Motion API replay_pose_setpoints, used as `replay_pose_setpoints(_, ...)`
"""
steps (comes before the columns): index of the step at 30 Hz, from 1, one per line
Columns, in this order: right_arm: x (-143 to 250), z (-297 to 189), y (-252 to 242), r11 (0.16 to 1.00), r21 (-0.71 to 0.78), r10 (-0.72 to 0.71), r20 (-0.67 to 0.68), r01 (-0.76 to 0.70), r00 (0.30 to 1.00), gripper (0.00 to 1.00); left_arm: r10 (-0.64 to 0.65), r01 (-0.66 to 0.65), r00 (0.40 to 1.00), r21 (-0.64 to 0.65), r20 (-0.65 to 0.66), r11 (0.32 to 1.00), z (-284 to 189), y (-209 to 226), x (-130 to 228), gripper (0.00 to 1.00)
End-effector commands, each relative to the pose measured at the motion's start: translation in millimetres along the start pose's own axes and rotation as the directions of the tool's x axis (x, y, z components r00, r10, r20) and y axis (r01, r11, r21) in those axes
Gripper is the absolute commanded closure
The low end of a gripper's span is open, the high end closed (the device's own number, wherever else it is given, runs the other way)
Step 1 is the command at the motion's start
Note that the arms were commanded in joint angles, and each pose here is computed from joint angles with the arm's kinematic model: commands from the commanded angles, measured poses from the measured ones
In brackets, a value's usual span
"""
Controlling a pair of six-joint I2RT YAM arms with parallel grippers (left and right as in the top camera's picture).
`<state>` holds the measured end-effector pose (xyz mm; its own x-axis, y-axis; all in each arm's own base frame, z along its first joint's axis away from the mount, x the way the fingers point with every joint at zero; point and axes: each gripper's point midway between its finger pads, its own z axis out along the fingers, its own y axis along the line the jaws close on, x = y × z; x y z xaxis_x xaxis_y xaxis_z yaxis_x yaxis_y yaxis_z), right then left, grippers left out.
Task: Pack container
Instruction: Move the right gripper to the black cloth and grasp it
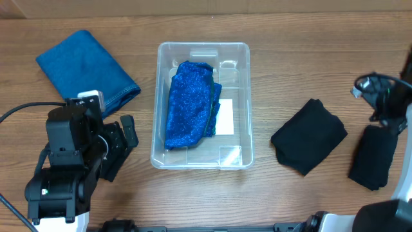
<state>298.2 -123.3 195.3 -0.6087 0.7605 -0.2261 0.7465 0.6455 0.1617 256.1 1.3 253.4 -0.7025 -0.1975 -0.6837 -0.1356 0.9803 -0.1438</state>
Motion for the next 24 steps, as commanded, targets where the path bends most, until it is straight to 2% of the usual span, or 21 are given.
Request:
replay_pose_setpoints(1, 40.5, 56.2, -18.5, 0.993, -0.111, 0.01, -0.185, -0.031, 0.983, 0.0, -0.006, 0.006, 0.999, 0.002, 0.031, 1.0, -5.6, -1.3, -9.3, 0.0)
replay_pose_setpoints(4, 77.0, 95.0, -15.3, 0.977, -0.212, -0.035, -0.27, -0.024, 0.962, 0.0, -0.006, 0.005, 0.999, 0.003, 0.035, 1.0, -5.6, -1.5, -10.3, 0.0)
replay_pose_setpoints(8, 104.4, 127.9, -21.6, 0.976, -0.216, -0.051, -0.292, -0.014, 0.955, 0.0, -0.006, 0.005, 0.999, 0.003, 0.034, 1.0, -5.6, -1.5, -10.0, 0.0)
replay_pose_setpoints(13, 117.1, 153.1, -27.2, 0.972, -0.232, -0.042, -0.266, -0.021, 0.963, 0.0, -0.006, 0.005, 0.999, 0.003, 0.035, 1.0, -5.6, -1.5, -10.1, 0.0)
replay_pose_setpoints(16, 118.7, 153.8, -12.6, 0.945, -0.326, -0.061, -0.259, -0.027, 0.964, 0.0, -0.006, 0.005, 0.999, 0.003, 0.034, 1.0, -5.6, -1.5, -10.0, 0.0)
replay_pose_setpoints(18, 119.8, 149.3, 4.1, 0.916, -0.401, -0.097, -0.255, -0.014, 0.962, 0.05, -0.006, 0.005, 0.999, 0.003, 0.034, 1.0, -5.6, -1.5, -10.0, 0.0)
replay_pose_setpoints(19, 123.2, 149.0, 9.8, 0.912, -0.41, -0.121, -0.254, 0.006, 0.96, 0.12, -0.006, 0.005, 0.999, 0.003, 0.034, 1.0, -5.6, -1.5, -10.0, 0.0)
replay_pose_setpoints(21, 126.6, 150.9, 13.4, 0.918, -0.396, -0.143, -0.248, 0.034, 0.958, 0.14, -0.006, 0.005, 0.999, 0.003, 0.034, 1.0, -5.6, -1.5, -9.9, 0.0)
replay_pose_setpoints(24, 125.5, 157.7, 4.2, 0.952, -0.303, -0.109, -0.239, 0.033, 0.965, 0.1, -0.006, 0.006, 0.999, 0.004, 0.033, 1.0, -5.6, -1.5, -9.8, 0.0)
